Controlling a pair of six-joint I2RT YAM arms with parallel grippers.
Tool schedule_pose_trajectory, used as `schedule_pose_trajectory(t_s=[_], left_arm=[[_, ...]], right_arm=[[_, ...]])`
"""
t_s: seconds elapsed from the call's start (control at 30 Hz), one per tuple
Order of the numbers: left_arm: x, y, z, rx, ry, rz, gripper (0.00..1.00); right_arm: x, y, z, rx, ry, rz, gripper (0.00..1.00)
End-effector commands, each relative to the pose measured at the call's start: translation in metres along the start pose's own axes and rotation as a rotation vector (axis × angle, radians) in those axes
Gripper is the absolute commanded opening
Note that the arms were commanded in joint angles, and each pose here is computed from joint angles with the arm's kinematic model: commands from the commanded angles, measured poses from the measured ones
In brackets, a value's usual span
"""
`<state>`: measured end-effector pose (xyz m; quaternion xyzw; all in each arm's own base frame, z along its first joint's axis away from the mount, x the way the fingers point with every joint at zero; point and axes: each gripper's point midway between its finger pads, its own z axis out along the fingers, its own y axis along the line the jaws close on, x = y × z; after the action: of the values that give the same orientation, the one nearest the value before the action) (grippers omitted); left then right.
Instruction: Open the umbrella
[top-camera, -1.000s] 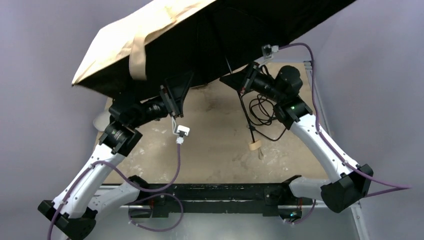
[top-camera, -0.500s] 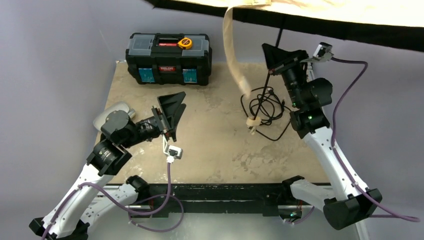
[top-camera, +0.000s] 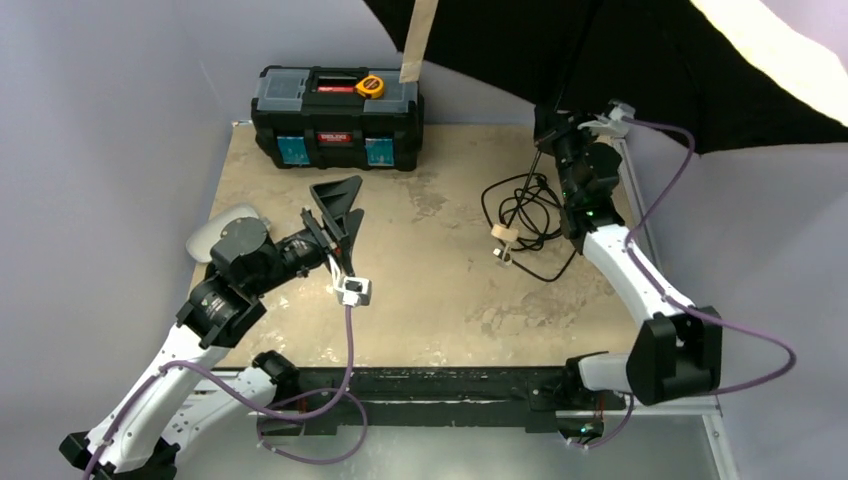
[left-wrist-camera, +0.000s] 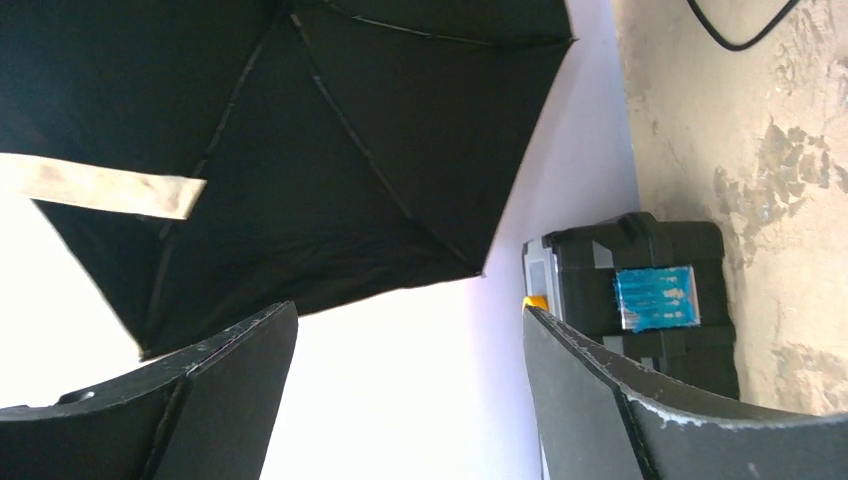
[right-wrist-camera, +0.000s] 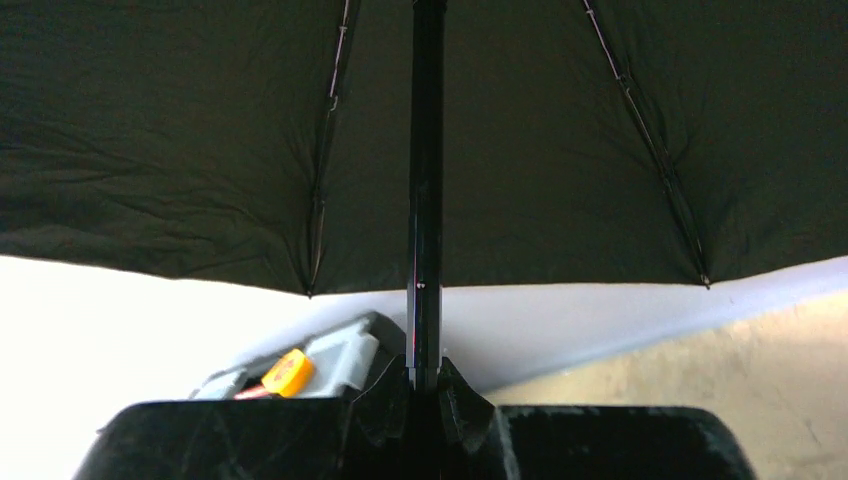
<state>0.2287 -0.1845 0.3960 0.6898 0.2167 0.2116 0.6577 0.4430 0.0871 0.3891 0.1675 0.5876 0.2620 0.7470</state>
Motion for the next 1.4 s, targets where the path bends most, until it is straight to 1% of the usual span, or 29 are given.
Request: schedule_pose_trajectory(t_s=[0.0, 0.13, 0.17, 0.2, 0.23, 0.27, 0.3, 0.33, 0.37, 0.4, 0.6, 0.8, 0.97, 1.1, 1.17, 1.23, 1.37], left_arm=[[0.011, -0.002, 0.0, 0.003, 0.061, -0.05, 0.83], [0.02, -0.012, -0.002, 0.037, 0.11, -0.072, 0.83], [0.022, -0.015, -0.003, 0.046, 0.122, -0.078, 0.83], [0.026, -0.018, -0.004, 0.053, 0.137, -0.091, 0.83], [0.028, -0.02, -0.005, 0.058, 0.148, -0.102, 0.83], [0.032, -0.023, -0.006, 0.062, 0.165, -0.111, 0.83], [0.036, -0.024, -0.007, 0.064, 0.182, -0.125, 0.83], [0.039, -0.025, -0.008, 0.063, 0.197, -0.141, 0.84], [0.042, -0.025, -0.01, 0.062, 0.217, -0.159, 0.84], [0.045, -0.026, -0.012, 0.063, 0.232, -0.177, 0.86], [0.049, -0.039, -0.02, 0.092, 0.274, -0.253, 0.89], [0.052, -0.062, -0.029, 0.134, 0.318, -0.34, 0.92], [0.051, -0.075, -0.031, 0.157, 0.327, -0.37, 0.93], [0.051, -0.085, -0.033, 0.176, 0.347, -0.434, 0.93], [0.053, -0.091, -0.034, 0.191, 0.372, -0.484, 0.97], [0.055, -0.095, -0.036, 0.188, 0.404, -0.543, 1.0], [0.06, -0.1, -0.041, 0.168, 0.483, -0.702, 1.0]], right_arm=[[-0.016, -0.005, 0.009, -0.046, -0.121, 0.033, 0.0], [0.011, -0.029, 0.012, -0.033, -0.112, 0.024, 0.0], [0.019, -0.033, 0.012, -0.041, -0.104, 0.007, 0.02], [0.027, -0.037, 0.011, -0.05, -0.098, -0.007, 0.08], [0.034, -0.041, 0.01, -0.051, -0.088, -0.016, 0.19], [0.041, -0.044, 0.009, -0.05, -0.071, -0.023, 0.4], [0.049, -0.047, 0.007, -0.049, -0.038, -0.029, 0.67], [0.053, -0.047, 0.004, -0.059, -0.018, -0.031, 0.83], [0.057, -0.048, 0.0, -0.059, 0.005, -0.032, 0.95], [0.057, -0.046, -0.004, -0.066, 0.015, -0.033, 0.98], [0.063, -0.042, -0.046, -0.084, 0.088, -0.027, 0.99], [0.083, -0.062, -0.096, 0.005, 0.18, 0.007, 0.99], [0.105, -0.069, -0.132, 0.031, 0.289, 0.049, 0.99], [0.127, -0.055, -0.158, -0.029, 0.414, 0.116, 0.99], [0.138, -0.043, -0.171, -0.058, 0.462, 0.123, 0.99], [0.146, -0.028, -0.181, -0.102, 0.491, 0.098, 0.99], [0.159, 0.01, -0.201, -0.251, 0.552, 0.05, 0.99]])
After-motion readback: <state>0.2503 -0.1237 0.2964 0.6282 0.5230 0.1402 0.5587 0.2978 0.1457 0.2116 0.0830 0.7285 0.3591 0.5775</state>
